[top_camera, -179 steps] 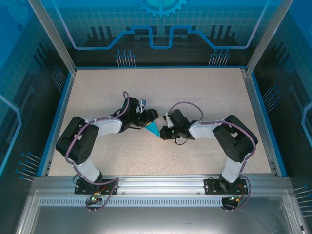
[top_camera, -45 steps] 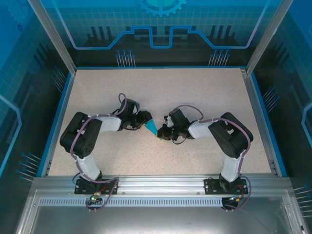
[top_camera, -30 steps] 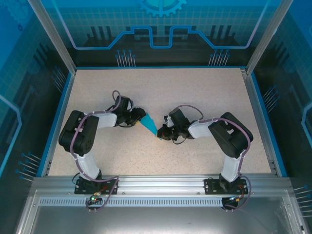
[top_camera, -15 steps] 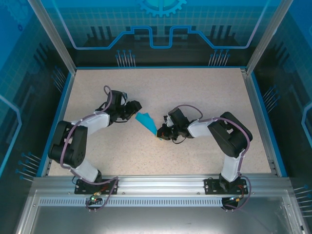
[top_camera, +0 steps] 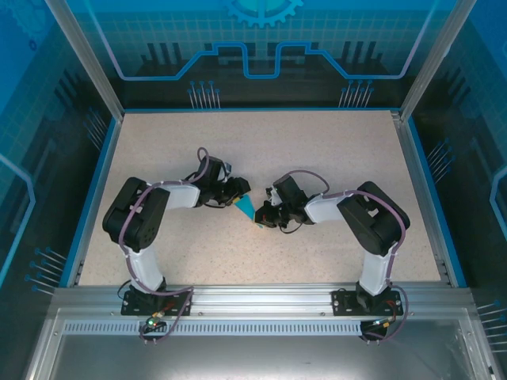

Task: Fold a paper plane with a square sheet of paper (pick it up from the middle)
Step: Fold the wing for the fifth time at the center of the table.

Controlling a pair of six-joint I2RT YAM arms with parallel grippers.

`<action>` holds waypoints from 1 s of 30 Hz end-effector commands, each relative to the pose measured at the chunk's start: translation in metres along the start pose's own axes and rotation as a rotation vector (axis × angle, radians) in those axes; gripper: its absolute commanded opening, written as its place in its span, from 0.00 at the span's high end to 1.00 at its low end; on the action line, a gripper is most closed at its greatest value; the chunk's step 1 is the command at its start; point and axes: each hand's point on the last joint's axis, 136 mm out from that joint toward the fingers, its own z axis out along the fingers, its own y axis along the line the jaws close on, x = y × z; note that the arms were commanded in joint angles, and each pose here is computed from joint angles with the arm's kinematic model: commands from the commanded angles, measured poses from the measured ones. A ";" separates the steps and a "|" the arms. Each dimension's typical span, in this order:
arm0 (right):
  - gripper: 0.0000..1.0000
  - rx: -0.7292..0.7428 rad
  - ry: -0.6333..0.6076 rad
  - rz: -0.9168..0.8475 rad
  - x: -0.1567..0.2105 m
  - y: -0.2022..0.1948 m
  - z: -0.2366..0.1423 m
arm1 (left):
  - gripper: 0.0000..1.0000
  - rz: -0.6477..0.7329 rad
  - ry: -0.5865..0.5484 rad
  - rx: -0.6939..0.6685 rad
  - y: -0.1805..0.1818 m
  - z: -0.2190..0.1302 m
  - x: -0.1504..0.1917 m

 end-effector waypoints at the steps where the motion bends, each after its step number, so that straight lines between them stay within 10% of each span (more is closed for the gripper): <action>1: 0.99 0.177 0.100 0.108 0.036 -0.056 0.012 | 0.54 -0.003 -0.039 -0.059 0.004 -0.002 -0.012; 30: 1.00 0.184 0.116 0.120 0.042 -0.059 0.011 | 0.57 -0.062 -0.118 -0.210 0.076 -0.033 -0.055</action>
